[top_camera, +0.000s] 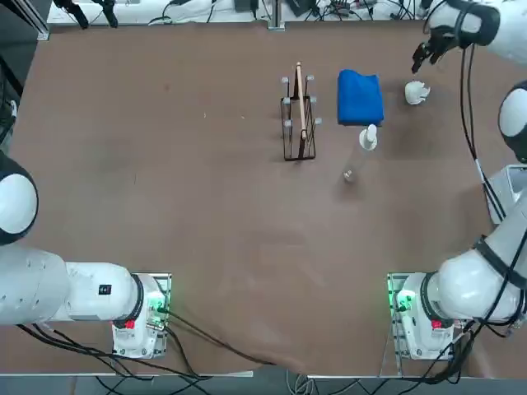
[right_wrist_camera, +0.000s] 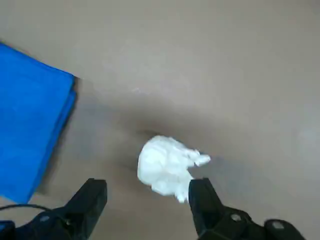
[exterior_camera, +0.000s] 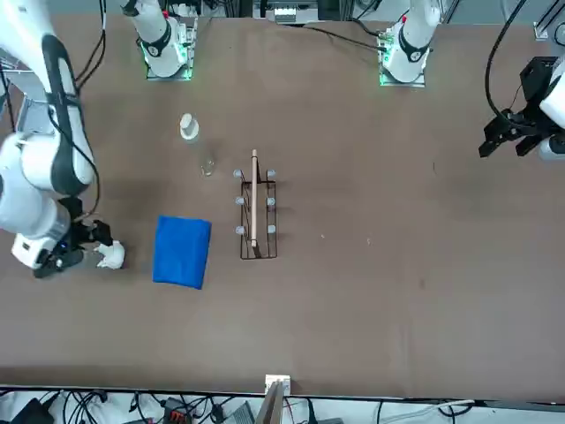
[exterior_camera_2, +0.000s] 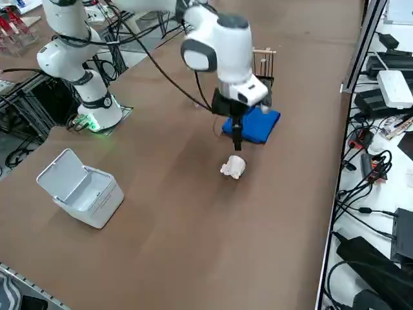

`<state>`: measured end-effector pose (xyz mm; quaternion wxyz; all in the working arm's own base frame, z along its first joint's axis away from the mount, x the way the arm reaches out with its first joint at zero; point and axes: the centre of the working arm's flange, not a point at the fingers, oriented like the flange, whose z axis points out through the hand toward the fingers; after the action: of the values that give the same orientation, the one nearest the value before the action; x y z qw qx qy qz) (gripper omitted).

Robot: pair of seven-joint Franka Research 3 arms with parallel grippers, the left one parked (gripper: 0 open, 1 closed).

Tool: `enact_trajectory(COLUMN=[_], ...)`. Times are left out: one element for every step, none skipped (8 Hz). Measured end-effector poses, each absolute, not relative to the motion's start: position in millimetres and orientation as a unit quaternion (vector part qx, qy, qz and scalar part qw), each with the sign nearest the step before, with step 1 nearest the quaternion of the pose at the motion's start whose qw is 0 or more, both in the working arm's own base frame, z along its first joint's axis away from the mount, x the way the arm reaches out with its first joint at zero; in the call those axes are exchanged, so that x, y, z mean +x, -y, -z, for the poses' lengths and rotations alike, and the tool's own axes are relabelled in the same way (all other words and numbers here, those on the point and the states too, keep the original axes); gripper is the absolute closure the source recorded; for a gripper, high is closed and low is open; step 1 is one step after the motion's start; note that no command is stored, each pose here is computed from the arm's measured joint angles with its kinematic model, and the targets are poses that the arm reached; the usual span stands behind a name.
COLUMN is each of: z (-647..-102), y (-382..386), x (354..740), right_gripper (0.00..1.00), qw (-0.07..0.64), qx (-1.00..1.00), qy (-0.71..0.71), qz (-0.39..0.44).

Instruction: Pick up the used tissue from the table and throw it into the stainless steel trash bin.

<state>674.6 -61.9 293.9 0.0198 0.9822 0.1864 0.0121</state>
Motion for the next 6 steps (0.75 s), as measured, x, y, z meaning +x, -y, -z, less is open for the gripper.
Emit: enact_trajectory(z=[-270.2,-253.2,-242.0,-232.4,-222.6,-213.2], y=[60.1,60.4,60.5,59.6,58.5,59.6], x=[677.7,678.5,677.6,676.1,674.6,673.9], right_gripper=[0.0,0.0,0.0,0.0,0.0,0.0], qw=[0.022,0.026,0.028,0.029,0.037,0.051], qx=[0.977,0.97,0.966,0.964,0.959,0.954], qy=[-0.213,-0.24,-0.255,-0.266,-0.281,-0.295], qz=[-0.014,-0.011,-0.003,0.006,0.016,0.024])
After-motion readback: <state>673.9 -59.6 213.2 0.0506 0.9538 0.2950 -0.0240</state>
